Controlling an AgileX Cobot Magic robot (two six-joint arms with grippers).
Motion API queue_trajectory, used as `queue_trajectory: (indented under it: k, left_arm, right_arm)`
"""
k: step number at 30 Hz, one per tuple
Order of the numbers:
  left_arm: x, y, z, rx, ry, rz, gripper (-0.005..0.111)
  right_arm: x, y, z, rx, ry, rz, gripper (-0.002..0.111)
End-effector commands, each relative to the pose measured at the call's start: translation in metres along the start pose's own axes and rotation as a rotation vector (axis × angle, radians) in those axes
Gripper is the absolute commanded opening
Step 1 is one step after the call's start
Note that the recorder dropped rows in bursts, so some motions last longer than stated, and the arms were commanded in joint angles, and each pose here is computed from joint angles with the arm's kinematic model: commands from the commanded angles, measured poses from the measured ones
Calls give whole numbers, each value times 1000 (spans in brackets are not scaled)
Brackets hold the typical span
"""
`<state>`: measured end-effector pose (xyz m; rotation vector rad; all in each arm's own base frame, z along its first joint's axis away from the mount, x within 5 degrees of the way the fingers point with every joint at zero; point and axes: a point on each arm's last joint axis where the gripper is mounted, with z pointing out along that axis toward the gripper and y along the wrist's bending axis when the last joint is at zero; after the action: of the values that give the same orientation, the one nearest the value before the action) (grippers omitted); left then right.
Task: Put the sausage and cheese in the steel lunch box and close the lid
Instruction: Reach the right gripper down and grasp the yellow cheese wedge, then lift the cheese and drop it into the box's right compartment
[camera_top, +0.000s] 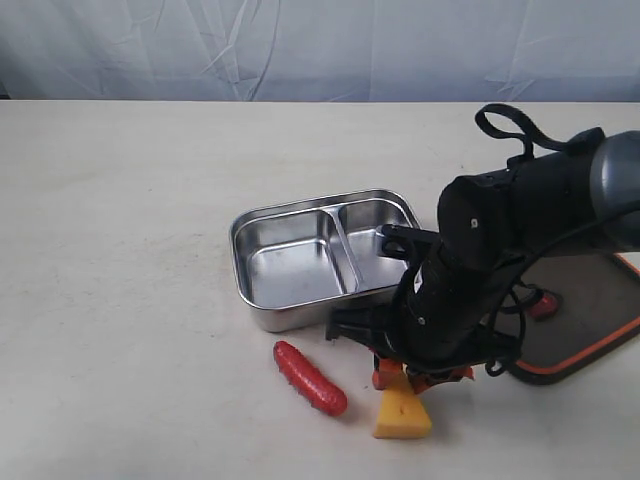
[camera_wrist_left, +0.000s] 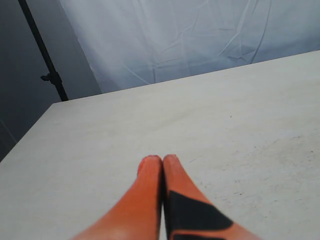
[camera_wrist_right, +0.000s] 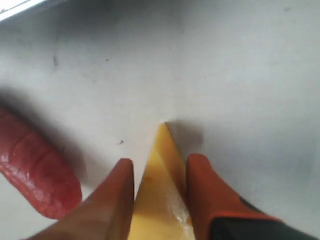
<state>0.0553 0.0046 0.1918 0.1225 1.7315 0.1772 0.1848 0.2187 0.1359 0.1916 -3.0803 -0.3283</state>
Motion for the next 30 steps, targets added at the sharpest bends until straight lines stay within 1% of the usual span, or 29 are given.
queue_trajectory:
  k: [1, 4, 7, 13, 15, 17, 20, 21, 23, 25, 27, 30]
  left_arm:
    - [0, -1, 0, 10, -16, -4, 0]
    - [0, -1, 0, 10, -16, -4, 0]
    - [0, -1, 0, 10, -16, -4, 0]
    - [0, -1, 0, 10, -16, -4, 0]
    - [0, -1, 0, 10, -16, -4, 0]
    - [0, -1, 0, 10, -16, -4, 0]
    - [0, -1, 0, 10, -16, -2, 0]
    - [0, -1, 0, 10, -16, -2, 0]
    - [0, -1, 0, 10, -16, -2, 0]
    - [0, -1, 0, 10, -16, -2, 0]
    - [0, -1, 0, 10, -16, -2, 0]
    - [0, -1, 0, 10, -16, -2, 0]
  right_arm:
    - [4, -1, 0, 23, 45, -56, 0]
    - [7, -2, -3, 36, 69, -78, 0]
    - [8, -2, -12, 36, 48, -103, 0]
    - [11, 0, -46, -22, -63, -145, 0]
    - [11, 2, -63, -58, -149, -172, 0]
    - [3, 8, -83, -76, -261, -228, 0]
    - [-25, 24, -110, -70, -510, -368, 0]
    - [-36, 24, -112, -29, -547, -406, 0]
    - [-56, 21, -105, 38, -519, -397, 0]
    - [-71, 18, -90, 62, -506, -390, 0]
    - [-82, 20, -75, 95, -532, -453, 0]
    - [-91, 22, -57, 109, -544, -501, 0]
